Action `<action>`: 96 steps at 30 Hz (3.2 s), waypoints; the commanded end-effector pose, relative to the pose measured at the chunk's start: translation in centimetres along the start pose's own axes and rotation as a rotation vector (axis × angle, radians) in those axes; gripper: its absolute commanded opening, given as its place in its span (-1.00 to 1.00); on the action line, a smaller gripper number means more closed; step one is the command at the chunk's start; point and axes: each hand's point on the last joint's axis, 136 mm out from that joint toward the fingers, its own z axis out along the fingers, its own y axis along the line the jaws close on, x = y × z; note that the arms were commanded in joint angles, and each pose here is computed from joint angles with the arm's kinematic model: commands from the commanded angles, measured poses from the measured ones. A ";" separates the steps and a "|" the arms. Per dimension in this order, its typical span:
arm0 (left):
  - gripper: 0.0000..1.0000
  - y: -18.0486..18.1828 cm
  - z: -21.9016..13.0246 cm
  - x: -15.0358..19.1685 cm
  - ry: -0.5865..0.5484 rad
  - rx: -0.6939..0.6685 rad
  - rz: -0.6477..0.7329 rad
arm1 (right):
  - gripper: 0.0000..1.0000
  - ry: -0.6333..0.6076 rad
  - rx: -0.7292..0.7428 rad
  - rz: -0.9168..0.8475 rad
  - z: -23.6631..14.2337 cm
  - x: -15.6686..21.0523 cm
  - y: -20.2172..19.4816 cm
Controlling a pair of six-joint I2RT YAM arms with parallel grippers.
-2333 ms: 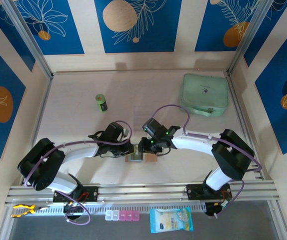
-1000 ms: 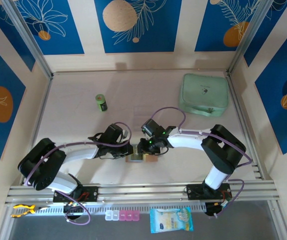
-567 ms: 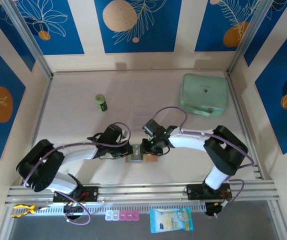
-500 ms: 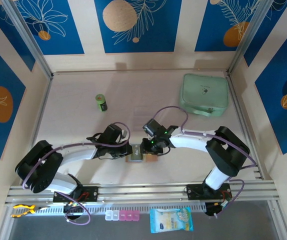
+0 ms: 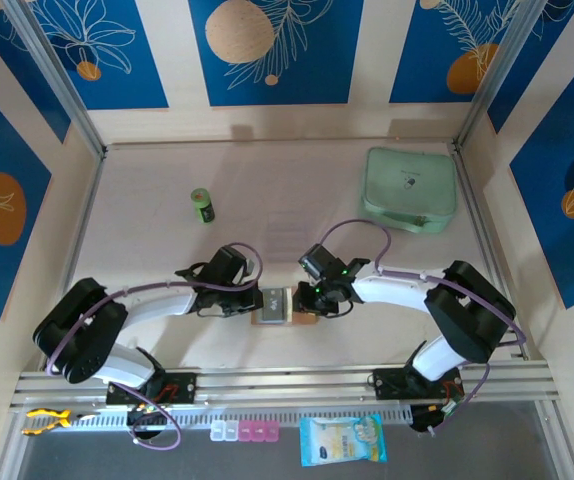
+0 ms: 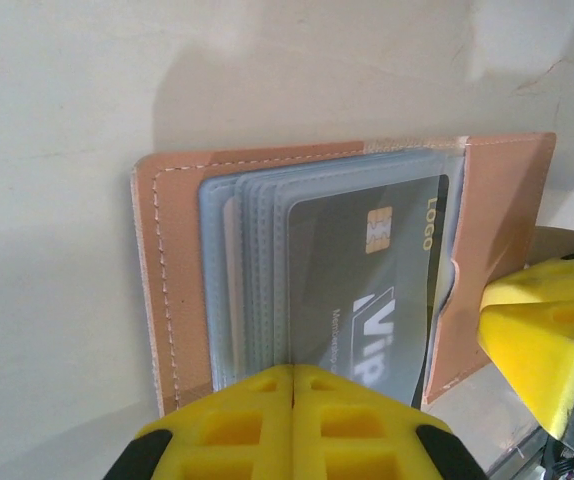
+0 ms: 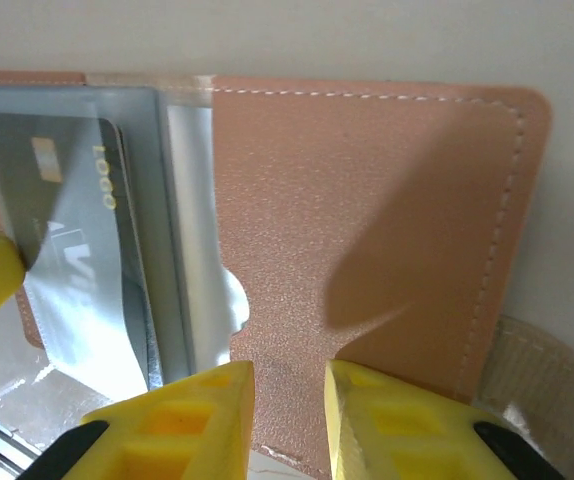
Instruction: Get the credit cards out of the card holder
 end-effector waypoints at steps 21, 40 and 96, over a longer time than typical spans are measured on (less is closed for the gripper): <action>-0.98 -0.2 0.1 0.0 0.001 -0.003 -0.008 | -0.44 -0.008 -0.118 -0.055 -1.3 -1.2 3.5; -0.99 0.8 0.2 0.4 0.001 -0.024 -0.018 | -0.49 0.051 -0.225 -0.052 0.5 -1.7 6.0; -0.98 -2.0 -1.8 -0.3 -0.017 0.022 0.017 | -0.39 -0.015 -0.157 -0.097 -1.4 -1.4 4.4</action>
